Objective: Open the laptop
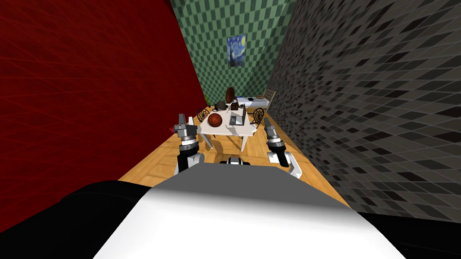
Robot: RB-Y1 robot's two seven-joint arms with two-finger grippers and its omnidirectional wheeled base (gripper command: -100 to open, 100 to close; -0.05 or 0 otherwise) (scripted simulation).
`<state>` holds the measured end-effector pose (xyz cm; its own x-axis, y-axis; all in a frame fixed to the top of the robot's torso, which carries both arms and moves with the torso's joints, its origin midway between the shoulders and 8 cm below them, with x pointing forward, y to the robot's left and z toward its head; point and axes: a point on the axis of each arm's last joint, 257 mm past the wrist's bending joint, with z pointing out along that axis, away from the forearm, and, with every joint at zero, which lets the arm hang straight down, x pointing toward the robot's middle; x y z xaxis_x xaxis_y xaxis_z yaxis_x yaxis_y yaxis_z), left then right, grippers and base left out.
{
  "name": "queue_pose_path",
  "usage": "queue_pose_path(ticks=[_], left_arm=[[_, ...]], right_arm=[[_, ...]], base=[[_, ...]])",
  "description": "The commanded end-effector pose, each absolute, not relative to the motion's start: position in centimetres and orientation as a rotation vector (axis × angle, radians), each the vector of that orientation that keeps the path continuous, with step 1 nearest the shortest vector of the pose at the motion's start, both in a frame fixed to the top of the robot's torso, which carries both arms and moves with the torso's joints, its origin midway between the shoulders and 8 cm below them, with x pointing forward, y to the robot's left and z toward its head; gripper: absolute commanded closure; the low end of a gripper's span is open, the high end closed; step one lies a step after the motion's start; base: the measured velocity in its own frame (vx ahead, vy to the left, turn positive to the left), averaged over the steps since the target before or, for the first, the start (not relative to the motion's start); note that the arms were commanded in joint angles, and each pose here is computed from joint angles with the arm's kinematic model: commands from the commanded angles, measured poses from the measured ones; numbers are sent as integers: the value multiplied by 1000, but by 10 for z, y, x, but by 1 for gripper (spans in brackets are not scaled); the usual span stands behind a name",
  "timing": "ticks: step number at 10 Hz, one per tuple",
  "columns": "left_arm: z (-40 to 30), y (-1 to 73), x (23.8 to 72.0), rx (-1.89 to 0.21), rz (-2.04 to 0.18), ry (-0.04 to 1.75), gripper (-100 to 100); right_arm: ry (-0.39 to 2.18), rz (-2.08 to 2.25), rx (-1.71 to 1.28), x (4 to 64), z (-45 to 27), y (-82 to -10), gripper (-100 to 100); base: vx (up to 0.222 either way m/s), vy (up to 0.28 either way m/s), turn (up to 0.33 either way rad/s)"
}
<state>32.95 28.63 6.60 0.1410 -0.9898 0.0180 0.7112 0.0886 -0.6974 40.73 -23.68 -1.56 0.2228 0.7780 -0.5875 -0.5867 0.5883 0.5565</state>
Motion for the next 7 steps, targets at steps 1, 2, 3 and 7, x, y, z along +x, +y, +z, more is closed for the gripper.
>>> queue_pose_path(ticks=[1, 2, 3, 7], left_arm=[[66, 286, 329, -646, -1359, 536, 0], [66, 286, 329, -646, -1359, 536, 0], [66, 286, 329, -646, -1359, 536, 0], [66, 286, 329, -646, -1359, 536, 0]], right_arm=[[1003, 872, 166, 422, -27, -228, -100], [1029, 831, 127, 431, -33, -224, -100], [1029, 822, 121, 431, -33, -224, -100], [1104, 671, -16, 461, -53, -216, -100]], base=[[49, 73, -46], [55, 103, -68], [37, 87, -16], [47, 95, -41]])
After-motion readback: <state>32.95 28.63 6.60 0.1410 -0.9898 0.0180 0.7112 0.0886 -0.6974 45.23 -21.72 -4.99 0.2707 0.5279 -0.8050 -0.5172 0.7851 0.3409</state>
